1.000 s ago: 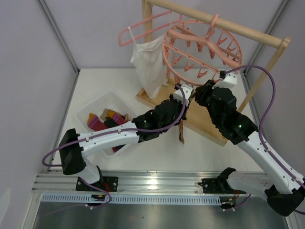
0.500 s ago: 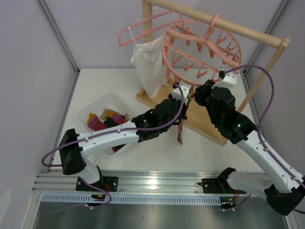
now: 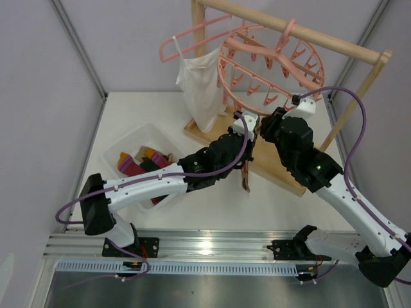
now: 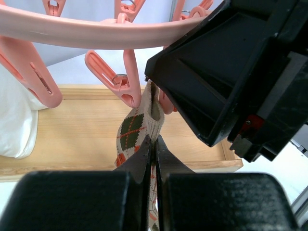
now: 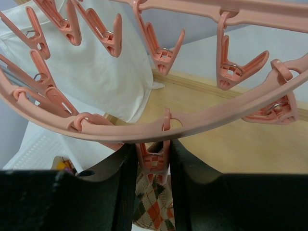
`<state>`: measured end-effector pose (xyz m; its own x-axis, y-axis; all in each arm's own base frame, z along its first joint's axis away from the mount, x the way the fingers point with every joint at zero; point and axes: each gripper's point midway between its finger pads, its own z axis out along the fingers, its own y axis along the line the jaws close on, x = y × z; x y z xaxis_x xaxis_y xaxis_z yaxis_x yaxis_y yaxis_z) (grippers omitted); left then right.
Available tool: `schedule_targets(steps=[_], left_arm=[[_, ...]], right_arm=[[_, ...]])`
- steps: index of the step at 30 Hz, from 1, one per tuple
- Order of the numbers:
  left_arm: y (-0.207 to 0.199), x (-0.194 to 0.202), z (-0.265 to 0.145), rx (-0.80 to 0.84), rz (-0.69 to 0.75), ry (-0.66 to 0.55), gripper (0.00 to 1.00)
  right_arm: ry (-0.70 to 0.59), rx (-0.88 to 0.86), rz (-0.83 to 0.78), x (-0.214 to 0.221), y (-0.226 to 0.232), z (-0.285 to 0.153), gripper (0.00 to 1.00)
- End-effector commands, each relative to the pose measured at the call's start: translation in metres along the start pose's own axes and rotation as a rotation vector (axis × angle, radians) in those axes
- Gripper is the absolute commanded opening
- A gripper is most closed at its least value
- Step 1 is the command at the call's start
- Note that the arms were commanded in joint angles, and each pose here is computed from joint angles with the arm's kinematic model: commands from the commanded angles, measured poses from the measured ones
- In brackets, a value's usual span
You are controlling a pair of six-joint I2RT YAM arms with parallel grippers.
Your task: Clip the socks to the hanger
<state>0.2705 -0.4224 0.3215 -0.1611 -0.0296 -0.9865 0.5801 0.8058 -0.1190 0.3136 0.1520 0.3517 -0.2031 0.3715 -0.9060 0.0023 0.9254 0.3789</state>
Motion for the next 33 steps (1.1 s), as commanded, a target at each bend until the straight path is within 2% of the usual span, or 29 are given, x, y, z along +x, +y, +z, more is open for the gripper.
schedule_targets(steps=[1, 8, 33], left_arm=[[-0.007, -0.027, -0.002, 0.001, -0.06, -0.062, 0.01], [-0.008, -0.017, 0.002, -0.005, -0.059, -0.038, 0.01], [-0.011, -0.019, 0.003, -0.006, -0.059, -0.04, 0.01]], right_arm=[[-0.05, 0.011, 0.07, -0.018, 0.005, -0.001, 0.0], [-0.065, 0.009, 0.078, -0.024, 0.006, -0.005, 0.0], [-0.047, 0.007, 0.077, -0.016, 0.01, -0.004, 0.0]])
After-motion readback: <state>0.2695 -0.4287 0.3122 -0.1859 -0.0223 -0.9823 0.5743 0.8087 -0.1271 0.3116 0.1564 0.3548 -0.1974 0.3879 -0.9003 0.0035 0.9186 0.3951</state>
